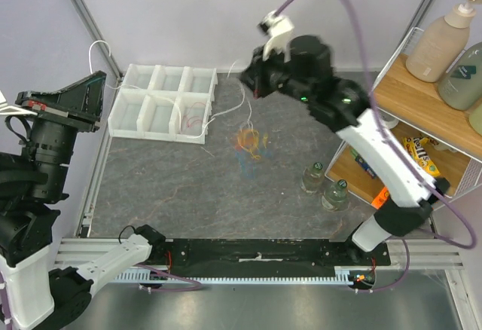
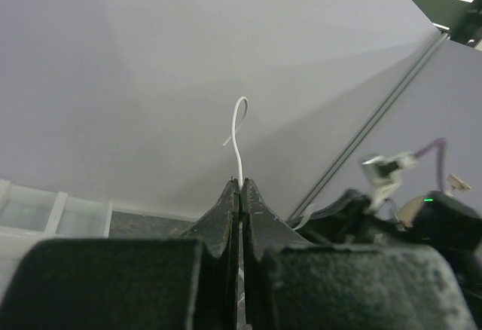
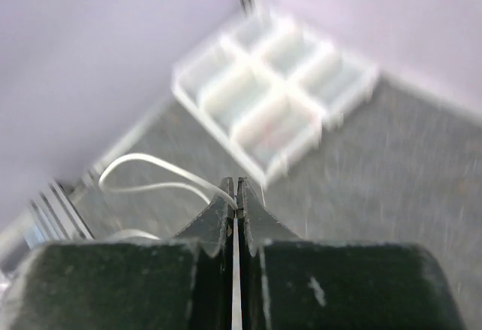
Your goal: Untangle the cables
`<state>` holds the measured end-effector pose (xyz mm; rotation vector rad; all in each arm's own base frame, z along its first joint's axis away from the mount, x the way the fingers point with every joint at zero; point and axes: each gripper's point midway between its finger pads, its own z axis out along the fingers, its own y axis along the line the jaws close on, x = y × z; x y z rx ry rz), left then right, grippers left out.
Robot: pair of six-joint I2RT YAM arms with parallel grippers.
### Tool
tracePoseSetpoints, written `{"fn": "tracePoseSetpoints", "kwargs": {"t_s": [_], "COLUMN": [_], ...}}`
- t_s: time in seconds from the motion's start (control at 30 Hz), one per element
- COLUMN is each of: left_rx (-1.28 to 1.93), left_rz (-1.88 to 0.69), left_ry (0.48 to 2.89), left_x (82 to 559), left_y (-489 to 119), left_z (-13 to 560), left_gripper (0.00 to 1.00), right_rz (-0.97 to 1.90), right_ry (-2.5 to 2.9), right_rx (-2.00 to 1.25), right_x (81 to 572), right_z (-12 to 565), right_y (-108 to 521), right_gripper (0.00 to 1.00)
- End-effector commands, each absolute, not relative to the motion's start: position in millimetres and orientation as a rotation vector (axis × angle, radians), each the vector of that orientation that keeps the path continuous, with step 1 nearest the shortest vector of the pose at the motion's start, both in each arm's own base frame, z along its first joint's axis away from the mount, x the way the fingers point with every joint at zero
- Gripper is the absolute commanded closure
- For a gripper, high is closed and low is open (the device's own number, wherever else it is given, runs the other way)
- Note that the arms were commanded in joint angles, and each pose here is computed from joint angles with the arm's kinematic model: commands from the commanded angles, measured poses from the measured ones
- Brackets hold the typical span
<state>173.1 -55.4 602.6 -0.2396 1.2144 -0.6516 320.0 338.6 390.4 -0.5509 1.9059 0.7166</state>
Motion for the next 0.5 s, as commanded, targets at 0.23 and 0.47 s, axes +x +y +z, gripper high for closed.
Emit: {"fn": "tracePoseSetpoints", "kwargs": {"t_s": [0.23,0.47], "left_rx": [-0.28,-0.184], "left_rz": [-0.619,-0.685], "left_ry": [1.189,1.276], "left_x": [160.2,167.3], "left_y": [-37.1,-65.7], "left_z": [601.7,589.4], "left_gripper": [0.98,0.98], "right_rz": [0.769,0.781], "right_ry": [2.02,1.977], "right_rx": [-0.5,-0.538], "right_x": [291.0,296.9], "right_z": [320.4,349.5], "right_y": [315.5,322.5], "right_gripper": [1.0,1.0]}}
